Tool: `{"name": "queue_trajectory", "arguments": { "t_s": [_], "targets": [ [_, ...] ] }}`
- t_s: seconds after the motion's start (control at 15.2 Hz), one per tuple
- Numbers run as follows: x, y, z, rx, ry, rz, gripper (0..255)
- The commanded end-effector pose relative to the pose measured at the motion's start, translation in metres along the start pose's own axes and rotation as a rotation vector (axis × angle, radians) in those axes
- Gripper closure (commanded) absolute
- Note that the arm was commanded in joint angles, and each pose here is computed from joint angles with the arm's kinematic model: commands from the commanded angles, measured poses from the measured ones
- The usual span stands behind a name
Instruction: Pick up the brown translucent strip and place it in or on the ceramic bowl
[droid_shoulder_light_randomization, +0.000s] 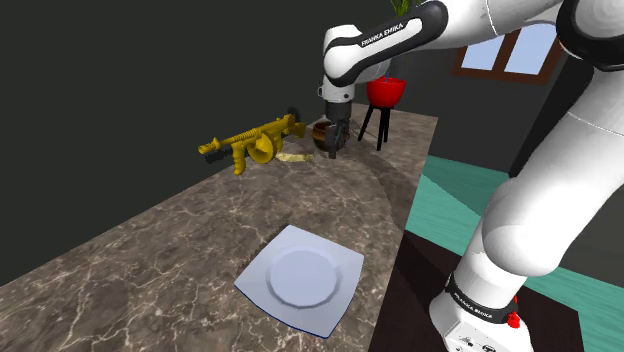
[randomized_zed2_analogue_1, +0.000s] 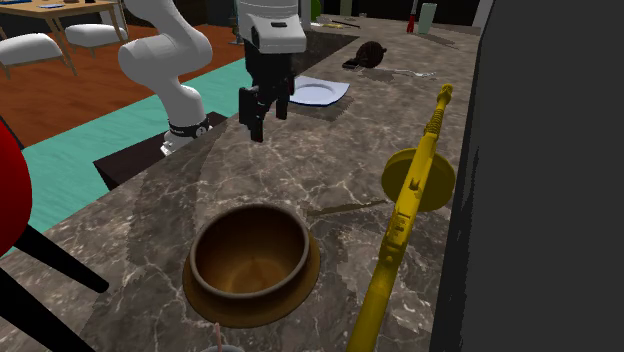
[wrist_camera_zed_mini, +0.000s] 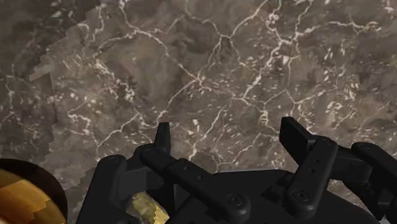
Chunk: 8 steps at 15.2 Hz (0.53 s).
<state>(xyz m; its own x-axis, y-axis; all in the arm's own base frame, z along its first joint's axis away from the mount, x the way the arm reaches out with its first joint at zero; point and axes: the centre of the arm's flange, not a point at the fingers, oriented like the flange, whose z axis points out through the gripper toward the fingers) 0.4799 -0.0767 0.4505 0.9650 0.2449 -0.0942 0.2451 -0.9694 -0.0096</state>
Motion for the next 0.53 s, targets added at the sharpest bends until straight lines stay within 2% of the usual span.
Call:
{"name": "queue_trajectory", "arguments": {
  "t_s": [0.0, 0.46],
  "targets": [
    [0.020, 0.011, 0.004, -0.007, 0.021, -0.023, 0],
    [0.094, 0.044, 0.013, -0.026, 0.092, -0.100, 0]
  ]
}}
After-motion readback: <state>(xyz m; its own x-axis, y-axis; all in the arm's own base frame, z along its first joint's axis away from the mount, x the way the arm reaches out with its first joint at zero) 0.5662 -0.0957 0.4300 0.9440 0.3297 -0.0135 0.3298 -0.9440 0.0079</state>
